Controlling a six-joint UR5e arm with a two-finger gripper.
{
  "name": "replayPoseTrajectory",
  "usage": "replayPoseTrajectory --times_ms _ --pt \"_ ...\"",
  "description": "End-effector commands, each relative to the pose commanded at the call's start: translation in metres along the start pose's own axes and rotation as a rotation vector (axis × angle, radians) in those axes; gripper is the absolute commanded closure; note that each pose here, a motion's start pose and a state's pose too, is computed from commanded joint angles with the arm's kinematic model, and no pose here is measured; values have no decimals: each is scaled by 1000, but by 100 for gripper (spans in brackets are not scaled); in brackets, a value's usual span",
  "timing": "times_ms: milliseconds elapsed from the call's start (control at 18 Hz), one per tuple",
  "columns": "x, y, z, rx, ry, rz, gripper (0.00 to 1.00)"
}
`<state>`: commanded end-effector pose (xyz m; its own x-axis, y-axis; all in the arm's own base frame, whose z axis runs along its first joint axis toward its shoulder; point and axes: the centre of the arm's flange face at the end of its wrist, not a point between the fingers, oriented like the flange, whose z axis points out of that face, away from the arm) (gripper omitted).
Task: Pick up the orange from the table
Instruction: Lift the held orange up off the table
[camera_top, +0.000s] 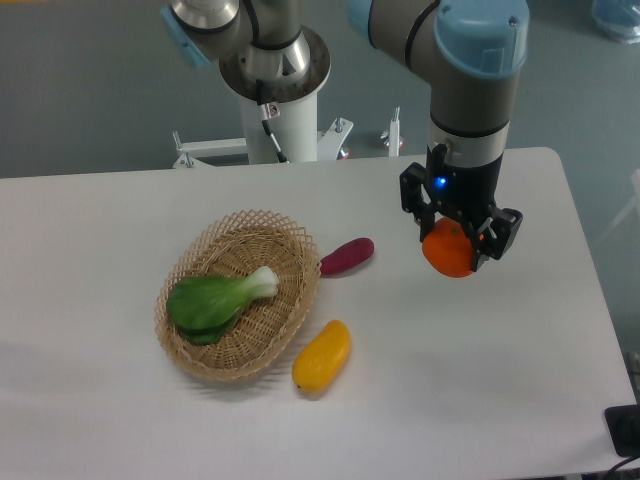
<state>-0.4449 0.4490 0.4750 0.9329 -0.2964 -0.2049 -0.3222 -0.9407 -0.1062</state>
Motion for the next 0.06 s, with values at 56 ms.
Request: replayPoseTrajectory --times_ms 56 --pt "0 1 0 0 0 -1 37"
